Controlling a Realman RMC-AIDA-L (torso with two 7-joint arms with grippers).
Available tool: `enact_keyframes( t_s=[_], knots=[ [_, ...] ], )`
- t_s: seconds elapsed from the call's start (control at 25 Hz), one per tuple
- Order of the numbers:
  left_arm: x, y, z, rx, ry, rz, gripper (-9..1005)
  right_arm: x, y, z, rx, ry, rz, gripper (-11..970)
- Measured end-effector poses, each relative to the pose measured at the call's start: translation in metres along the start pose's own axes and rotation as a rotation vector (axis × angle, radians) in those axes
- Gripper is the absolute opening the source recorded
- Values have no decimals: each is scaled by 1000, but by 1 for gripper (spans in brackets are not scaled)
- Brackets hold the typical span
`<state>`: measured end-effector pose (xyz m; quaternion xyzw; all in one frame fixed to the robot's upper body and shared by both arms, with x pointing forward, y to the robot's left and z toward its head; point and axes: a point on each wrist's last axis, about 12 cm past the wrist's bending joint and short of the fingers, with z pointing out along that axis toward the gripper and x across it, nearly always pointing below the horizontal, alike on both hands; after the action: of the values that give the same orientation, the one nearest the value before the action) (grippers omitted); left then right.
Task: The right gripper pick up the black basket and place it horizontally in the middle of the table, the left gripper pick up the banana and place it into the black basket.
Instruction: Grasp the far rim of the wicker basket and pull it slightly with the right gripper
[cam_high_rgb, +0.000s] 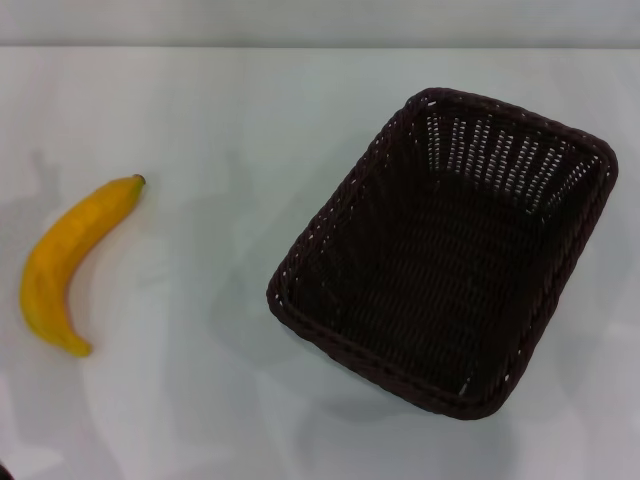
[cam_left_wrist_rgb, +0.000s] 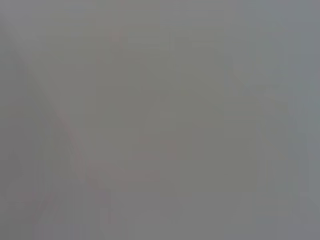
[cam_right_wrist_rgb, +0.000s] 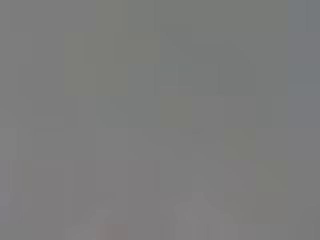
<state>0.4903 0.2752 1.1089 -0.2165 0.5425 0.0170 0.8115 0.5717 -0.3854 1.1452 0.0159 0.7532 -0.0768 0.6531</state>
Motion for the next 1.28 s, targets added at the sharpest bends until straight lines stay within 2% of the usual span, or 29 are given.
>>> enact_keyframes(
  t_s=[0.12,0.36,0.52,0.6,0.88,1.08,1.28],
  knots=[
    [1,1,0,-2,5,2,890,-21,2,6,-68,98,-70,574],
    [2,1,1,-1,8,2,889,-58,16,6,-155,165,-187,573],
    [2,0,2,1,8,-1,889,-74,22,7,-227,234,-193,573],
    [2,0,2,2,8,-4,889,-81,23,7,-292,250,-161,573],
    [2,0,2,1,10,-14,890,-93,17,1,-499,226,-56,573],
    [2,1,1,0,13,-21,889,-99,29,0,-596,246,-100,574],
    [3,0,1,6,14,-24,889,-106,41,0,-676,285,-147,640]
  ],
)
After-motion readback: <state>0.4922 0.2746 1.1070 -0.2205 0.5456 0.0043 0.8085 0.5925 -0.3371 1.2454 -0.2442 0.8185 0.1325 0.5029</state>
